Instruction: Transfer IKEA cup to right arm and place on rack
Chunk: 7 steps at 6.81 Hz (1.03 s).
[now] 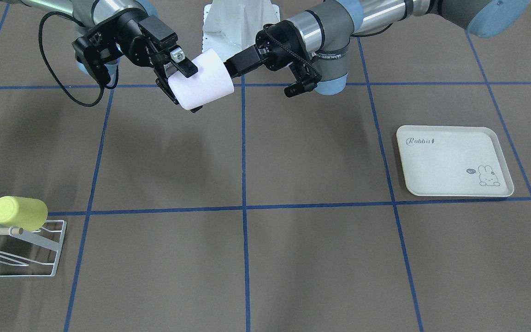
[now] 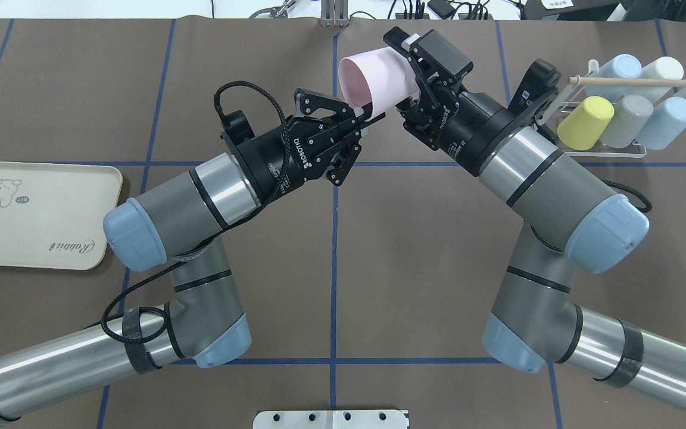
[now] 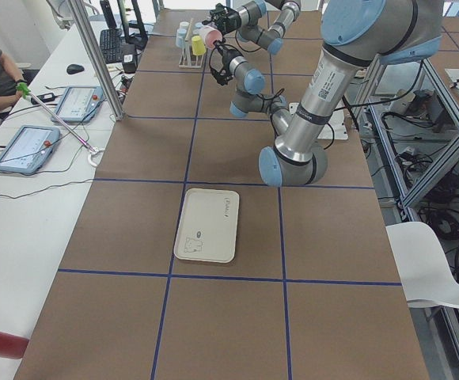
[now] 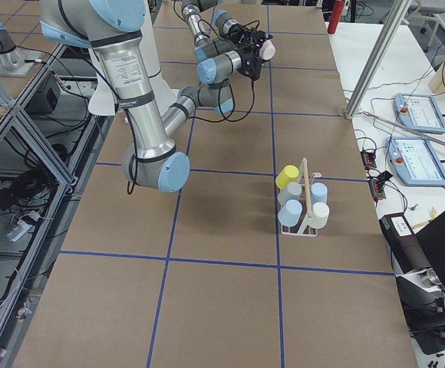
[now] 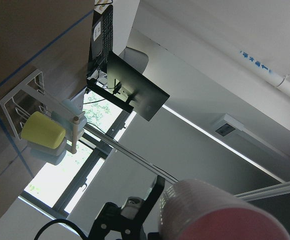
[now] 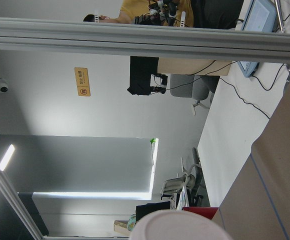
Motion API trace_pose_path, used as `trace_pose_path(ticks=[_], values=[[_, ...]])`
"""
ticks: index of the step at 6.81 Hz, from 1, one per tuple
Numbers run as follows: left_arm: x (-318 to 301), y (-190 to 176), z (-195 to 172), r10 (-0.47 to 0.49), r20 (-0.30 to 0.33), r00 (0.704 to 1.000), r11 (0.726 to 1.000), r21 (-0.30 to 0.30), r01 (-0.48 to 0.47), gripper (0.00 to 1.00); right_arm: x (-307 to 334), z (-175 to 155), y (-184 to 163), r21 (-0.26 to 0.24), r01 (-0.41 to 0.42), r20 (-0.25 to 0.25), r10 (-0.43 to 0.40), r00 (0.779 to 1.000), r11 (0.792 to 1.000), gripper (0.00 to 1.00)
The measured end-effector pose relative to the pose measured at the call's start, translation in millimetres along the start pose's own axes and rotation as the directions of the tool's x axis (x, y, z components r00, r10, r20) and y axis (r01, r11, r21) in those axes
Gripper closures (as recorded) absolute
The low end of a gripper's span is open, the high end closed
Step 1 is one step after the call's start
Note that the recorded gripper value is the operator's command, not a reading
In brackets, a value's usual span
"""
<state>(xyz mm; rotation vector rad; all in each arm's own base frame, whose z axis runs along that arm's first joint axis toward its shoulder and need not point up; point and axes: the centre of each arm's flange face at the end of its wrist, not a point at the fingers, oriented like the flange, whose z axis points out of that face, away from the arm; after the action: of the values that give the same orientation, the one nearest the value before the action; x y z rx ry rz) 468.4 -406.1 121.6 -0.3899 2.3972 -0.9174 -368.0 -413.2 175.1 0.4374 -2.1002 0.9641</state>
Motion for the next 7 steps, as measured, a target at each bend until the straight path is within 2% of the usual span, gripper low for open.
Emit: trace_pose_path(ticks=[7], values=[[-4.9, 4.7, 2.2, -0.009, -0.007, 1.000, 1.000, 0.007, 0.009, 1.00, 0.6, 0.0, -1.0, 0.003, -0.001, -0.001, 0.001, 1.000, 1.000, 0.02]])
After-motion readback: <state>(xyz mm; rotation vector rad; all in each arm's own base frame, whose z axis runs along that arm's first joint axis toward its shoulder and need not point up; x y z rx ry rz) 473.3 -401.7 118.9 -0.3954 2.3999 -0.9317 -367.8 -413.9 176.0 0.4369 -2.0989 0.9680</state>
